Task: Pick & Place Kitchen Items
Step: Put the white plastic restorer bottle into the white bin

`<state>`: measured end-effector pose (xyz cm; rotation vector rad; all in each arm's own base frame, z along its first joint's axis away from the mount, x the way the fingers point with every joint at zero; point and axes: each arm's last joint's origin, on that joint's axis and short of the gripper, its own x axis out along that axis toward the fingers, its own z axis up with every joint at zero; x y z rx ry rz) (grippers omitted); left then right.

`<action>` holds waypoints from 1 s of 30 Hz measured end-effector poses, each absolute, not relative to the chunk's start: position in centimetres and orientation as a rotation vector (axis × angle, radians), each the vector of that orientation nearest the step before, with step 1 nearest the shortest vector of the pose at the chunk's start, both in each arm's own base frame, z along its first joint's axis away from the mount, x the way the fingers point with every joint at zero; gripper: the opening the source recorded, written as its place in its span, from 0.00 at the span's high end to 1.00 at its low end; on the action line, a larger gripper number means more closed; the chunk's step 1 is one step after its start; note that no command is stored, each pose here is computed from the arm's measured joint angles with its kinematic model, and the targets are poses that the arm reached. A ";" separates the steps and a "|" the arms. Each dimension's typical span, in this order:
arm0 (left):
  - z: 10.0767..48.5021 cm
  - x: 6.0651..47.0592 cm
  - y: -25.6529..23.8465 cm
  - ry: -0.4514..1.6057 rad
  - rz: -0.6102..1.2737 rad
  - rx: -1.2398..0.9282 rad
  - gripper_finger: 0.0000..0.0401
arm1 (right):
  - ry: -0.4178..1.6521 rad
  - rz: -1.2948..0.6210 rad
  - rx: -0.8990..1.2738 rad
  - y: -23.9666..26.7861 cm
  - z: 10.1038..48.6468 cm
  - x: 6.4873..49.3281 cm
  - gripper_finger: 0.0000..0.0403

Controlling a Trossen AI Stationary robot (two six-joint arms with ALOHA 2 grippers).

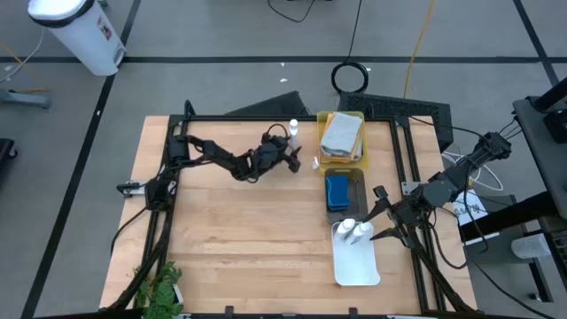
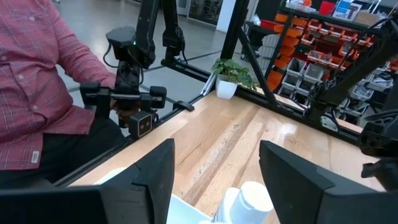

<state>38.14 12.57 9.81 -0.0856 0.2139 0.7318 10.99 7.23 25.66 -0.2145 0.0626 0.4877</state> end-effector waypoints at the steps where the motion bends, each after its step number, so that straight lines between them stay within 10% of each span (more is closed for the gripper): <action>1: 10.0 38.2 12.7 0.207 0.742 -0.086 0.31 | 0.063 0.488 -0.215 7.2 25.7 11.0 0.50; 10: 10.0 38.6 12.7 0.246 0.785 -0.065 0.33 | 0.056 0.488 -0.240 7.2 25.7 11.0 0.51; 24: 9.4 38.3 13.0 0.297 0.818 -0.104 0.87 | 0.052 0.485 -0.258 7.2 25.7 11.0 0.51; 30: 9.3 38.3 13.0 0.316 0.804 -0.086 0.91 | 0.052 0.485 -0.259 7.2 25.7 11.0 0.51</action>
